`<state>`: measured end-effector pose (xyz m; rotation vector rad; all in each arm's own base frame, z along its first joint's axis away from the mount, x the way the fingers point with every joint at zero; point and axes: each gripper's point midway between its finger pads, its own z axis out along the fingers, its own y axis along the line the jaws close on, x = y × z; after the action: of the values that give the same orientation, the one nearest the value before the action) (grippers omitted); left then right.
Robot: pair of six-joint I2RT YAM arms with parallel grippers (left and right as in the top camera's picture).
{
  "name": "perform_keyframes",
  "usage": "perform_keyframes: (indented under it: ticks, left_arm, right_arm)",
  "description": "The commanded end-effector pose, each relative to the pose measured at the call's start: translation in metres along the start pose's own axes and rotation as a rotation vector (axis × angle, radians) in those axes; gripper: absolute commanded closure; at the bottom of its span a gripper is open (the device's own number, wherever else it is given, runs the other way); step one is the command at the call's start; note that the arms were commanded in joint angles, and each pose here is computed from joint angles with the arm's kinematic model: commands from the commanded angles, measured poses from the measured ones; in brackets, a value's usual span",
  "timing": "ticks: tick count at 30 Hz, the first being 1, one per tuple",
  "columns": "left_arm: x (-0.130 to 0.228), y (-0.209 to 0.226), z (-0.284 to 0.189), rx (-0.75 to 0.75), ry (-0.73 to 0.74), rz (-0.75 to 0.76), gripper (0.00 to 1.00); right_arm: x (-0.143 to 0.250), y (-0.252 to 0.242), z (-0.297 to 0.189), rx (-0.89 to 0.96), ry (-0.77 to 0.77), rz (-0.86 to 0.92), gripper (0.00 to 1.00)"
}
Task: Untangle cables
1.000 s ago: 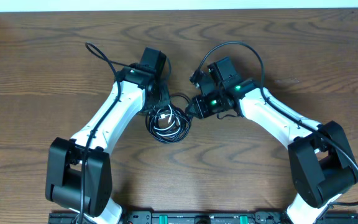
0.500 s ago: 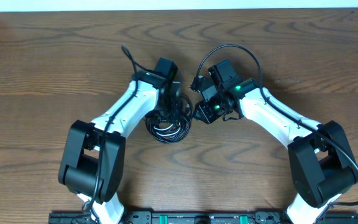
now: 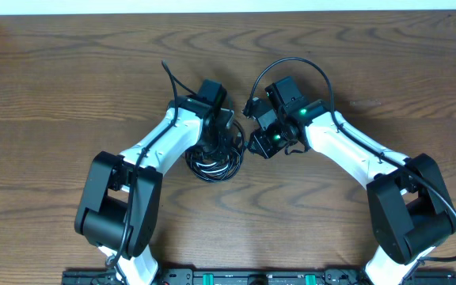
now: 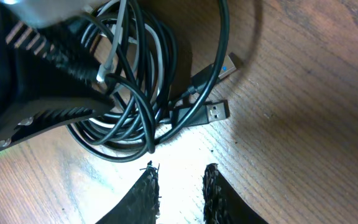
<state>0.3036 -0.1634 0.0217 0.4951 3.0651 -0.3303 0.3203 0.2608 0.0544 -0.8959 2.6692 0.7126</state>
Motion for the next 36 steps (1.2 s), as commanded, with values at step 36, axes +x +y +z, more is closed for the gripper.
perform_keyframes:
  ticks: [36]
  left_arm:
    - [-0.010, -0.051, -0.009, 0.389, -0.060, 0.131, 0.93]
  right_arm:
    - [0.017, -0.003, 0.004, 0.014, 0.067, -0.282, 0.64]
